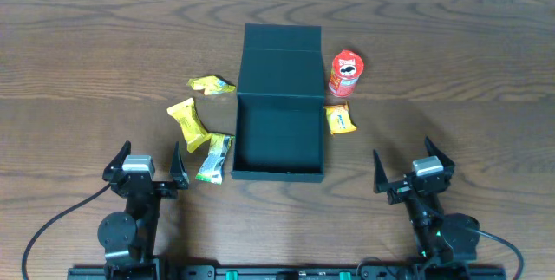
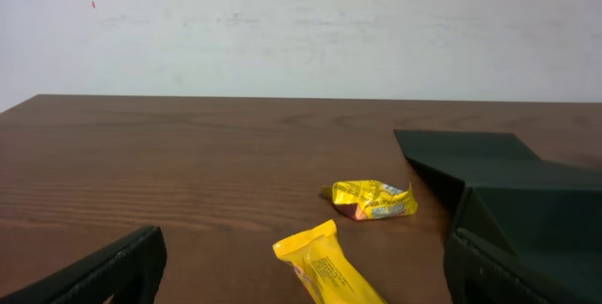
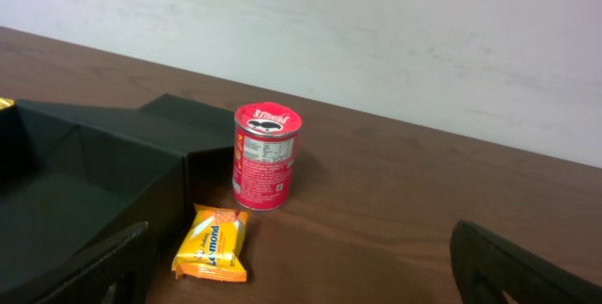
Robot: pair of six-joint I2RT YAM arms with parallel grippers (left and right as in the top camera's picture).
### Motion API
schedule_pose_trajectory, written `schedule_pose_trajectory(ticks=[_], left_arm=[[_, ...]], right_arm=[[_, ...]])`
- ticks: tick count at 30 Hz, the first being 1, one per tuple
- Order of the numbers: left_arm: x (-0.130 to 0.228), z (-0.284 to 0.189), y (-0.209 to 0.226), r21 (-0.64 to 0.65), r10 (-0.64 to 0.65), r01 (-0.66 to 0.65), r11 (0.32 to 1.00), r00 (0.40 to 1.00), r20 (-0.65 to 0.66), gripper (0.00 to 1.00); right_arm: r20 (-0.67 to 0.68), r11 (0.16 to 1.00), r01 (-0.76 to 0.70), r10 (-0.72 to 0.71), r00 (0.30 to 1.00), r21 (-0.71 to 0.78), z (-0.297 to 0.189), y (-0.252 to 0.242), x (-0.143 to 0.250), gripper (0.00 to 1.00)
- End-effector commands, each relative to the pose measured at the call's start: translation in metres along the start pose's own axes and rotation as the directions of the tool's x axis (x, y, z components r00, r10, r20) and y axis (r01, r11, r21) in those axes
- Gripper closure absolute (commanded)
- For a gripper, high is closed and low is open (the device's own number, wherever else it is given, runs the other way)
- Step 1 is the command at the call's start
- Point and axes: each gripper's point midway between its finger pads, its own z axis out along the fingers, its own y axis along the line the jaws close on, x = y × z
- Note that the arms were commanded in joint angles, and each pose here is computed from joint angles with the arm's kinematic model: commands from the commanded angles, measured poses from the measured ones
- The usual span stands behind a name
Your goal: Pack container
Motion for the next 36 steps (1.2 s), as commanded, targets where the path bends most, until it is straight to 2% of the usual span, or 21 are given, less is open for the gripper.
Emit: schedule_pose_trajectory(ticks=[1, 9, 11, 13, 16, 18, 21, 24, 28, 32, 36], left_arm=[[0.015, 0.000, 0.001, -0.005, 0.008, -0.008, 1.000, 0.999, -0.051, 0.05], [0.015, 0.000, 0.002, -0.006, 0.006, -0.006, 1.000, 0.999, -0.051, 0.04], [0.003, 0.000, 0.006, -0.033, 0.039, -0.039, 0.999, 0.999, -0.004, 0.04], [-0.007, 0.000, 0.006, -0.031, 0.038, -0.037, 0.999, 0.999, 0.038, 0.04], [-0.029, -0.003, 0.003, -0.007, -0.099, 0.100, 0.995, 0.989, 0.108, 0.05], [-0.042, -0.007, 0.002, 0.003, -0.155, 0.156, 0.988, 0.980, 0.124, 0.04], [-0.060, -0.012, 0.005, -0.022, -0.151, 0.155, 0.988, 0.981, 0.120, 0.05], [-0.089, -0.016, 0.016, -0.088, -0.145, 0.157, 0.984, 0.981, 0.127, 0.05], [-0.147, -0.008, 0.017, -0.094, -0.133, 0.146, 0.985, 0.983, 0.129, 0.05], [-0.195, 0.026, 0.022, -0.105, -0.098, 0.102, 0.989, 0.994, 0.046, 0.05], [-0.219, 0.076, 0.031, -0.114, -0.072, 0.065, 0.991, 0.995, -0.062, 0.05]], right_arm=[[0.004, 1.000, -0.017, 0.017, 1.000, 0.007, -0.001, -0.001, 0.000, 0.01], [-0.005, 0.999, 0.010, -0.009, 1.000, 0.047, -0.001, -0.008, 0.001, 0.01], [0.025, 0.997, 0.019, -0.021, 0.999, 0.073, -0.001, -0.012, -0.007, 0.01], [0.126, 0.998, 0.006, -0.013, 0.992, 0.057, -0.003, -0.010, -0.031, 0.01], [0.257, 0.993, -0.061, 0.034, 0.966, 0.098, -0.010, -0.021, -0.065, 0.01], [0.282, 0.984, -0.098, 0.052, 0.958, 0.151, -0.015, -0.032, -0.078, 0.01], [0.281, 0.970, -0.146, 0.088, 0.956, 0.194, -0.019, -0.045, -0.100, 0.01], [0.242, 0.963, -0.159, 0.105, 0.965, 0.217, -0.012, -0.054, -0.125, 0.01], [0.090, 0.963, -0.153, 0.136, 0.987, 0.222, 0.025, -0.064, -0.158, 0.01], [-0.070, 0.963, -0.163, 0.181, 0.981, 0.216, 0.080, -0.076, -0.191, 0.01], [-0.160, 0.941, -0.208, 0.256, 0.953, 0.266, 0.129, -0.094, -0.213, 0.01]])
